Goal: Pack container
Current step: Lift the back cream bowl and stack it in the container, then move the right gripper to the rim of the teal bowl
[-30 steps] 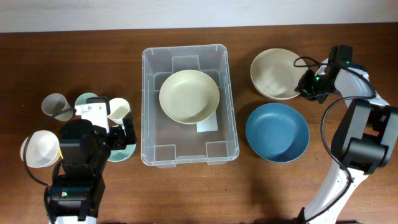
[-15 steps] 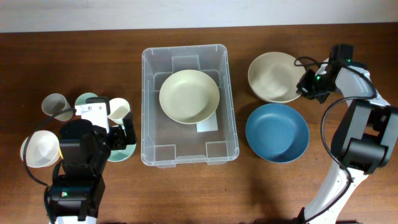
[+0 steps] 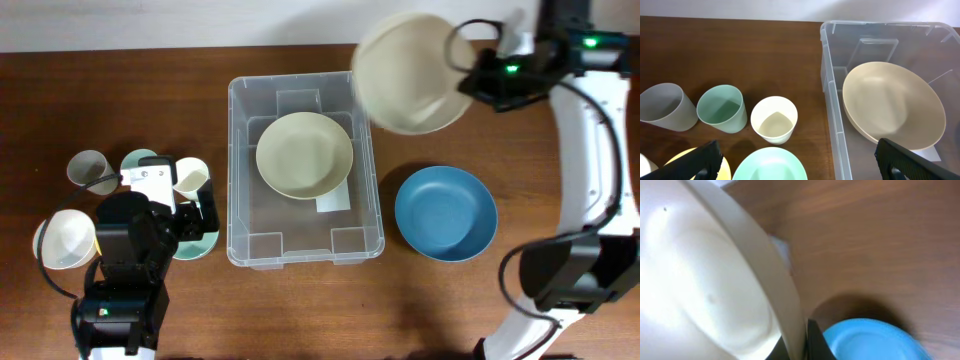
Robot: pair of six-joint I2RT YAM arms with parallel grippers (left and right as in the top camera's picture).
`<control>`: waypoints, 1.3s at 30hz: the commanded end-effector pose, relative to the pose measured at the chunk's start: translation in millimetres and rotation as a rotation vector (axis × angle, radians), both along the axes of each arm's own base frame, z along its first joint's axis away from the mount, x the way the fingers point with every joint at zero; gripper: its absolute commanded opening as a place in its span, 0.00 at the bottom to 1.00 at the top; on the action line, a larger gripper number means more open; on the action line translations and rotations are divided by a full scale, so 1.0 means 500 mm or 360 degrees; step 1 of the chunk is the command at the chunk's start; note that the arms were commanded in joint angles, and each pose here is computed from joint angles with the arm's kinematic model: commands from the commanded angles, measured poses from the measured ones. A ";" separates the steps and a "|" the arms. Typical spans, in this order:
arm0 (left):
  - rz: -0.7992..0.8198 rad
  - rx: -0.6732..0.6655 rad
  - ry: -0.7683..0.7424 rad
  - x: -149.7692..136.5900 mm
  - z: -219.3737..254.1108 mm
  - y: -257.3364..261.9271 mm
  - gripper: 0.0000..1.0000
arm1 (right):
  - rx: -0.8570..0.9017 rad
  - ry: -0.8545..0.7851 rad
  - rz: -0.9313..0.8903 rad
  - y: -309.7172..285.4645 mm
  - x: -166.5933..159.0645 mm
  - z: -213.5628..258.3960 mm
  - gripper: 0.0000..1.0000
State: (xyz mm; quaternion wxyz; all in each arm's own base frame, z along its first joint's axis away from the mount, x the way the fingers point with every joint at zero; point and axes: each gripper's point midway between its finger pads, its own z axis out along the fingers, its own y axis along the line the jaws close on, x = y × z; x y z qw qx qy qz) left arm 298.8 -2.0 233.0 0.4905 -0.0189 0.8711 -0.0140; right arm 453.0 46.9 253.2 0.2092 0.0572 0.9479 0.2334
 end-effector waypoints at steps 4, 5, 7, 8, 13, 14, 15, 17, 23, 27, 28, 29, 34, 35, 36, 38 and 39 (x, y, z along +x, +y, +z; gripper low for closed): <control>0.0010 -0.0016 -0.0025 0.003 0.015 0.002 1.00 | -0.0170 -0.0010 0.0419 0.176 -0.058 -0.013 0.04; 0.0010 -0.0016 -0.0025 0.003 0.015 0.002 1.00 | -0.0208 -0.0011 0.0440 0.189 -0.060 -0.019 0.04; 0.0010 -0.0016 -0.0022 0.002 0.014 0.002 1.00 | -0.0291 -0.0014 0.0502 0.225 -0.068 -0.034 0.04; 0.0010 -0.0016 -0.0019 0.002 0.014 0.002 1.00 | -0.0314 -0.0019 0.0529 0.242 -0.070 -0.039 0.04; 0.0011 -0.0016 0.0016 -0.004 0.004 0.002 1.00 | -0.0306 -0.0023 0.0603 0.321 -0.056 -0.081 0.04; 0.0011 -0.0016 0.0017 -0.004 0.004 0.002 1.00 | -0.0298 -0.0020 0.0592 0.328 -0.048 -0.091 0.04; 0.0011 -0.0016 0.0017 -0.004 0.004 0.002 1.00 | -0.0291 -0.0019 0.0581 0.332 -0.039 -0.100 0.04; 0.0012 -0.0016 0.0018 -0.004 0.004 0.002 1.00 | -0.0289 -0.0032 0.0574 0.340 -0.012 -0.128 0.04; 0.0011 -0.0015 0.0018 -0.004 0.004 0.002 1.00 | -0.0303 0.0017 0.0576 0.352 0.025 -0.209 0.04; 0.0011 -0.0015 0.0018 -0.004 0.004 0.002 1.00 | -0.0314 0.0049 0.0587 0.354 0.032 -0.240 0.09; 0.0011 -0.0015 0.0018 -0.004 0.004 0.002 1.00 | -0.0321 0.0029 0.0591 0.354 0.036 -0.238 0.14; 0.0011 -0.0015 0.0022 -0.004 0.003 0.002 1.00 | -0.0334 0.0013 0.0582 0.351 0.039 -0.231 0.17; 0.0011 -0.0015 0.0023 -0.005 0.002 0.002 1.00 | -0.0328 -0.0112 0.0562 0.335 0.047 -0.144 0.30; 0.0011 -0.0015 0.0023 -0.005 0.002 0.002 1.00 | -0.0344 -0.0169 0.0517 0.316 0.052 -0.101 0.31; 0.0011 -0.0015 0.0023 -0.005 0.002 0.002 1.00 | -0.0372 -0.0196 0.0440 0.293 0.056 -0.071 0.31; 0.0011 -0.0015 0.0023 -0.005 0.002 0.002 1.00 | -0.0461 -0.0243 0.0150 0.206 0.062 0.009 0.33; 0.0011 -0.0015 0.0023 -0.005 0.002 0.002 1.00 | -0.0482 -0.0253 0.0020 0.163 0.058 0.041 0.37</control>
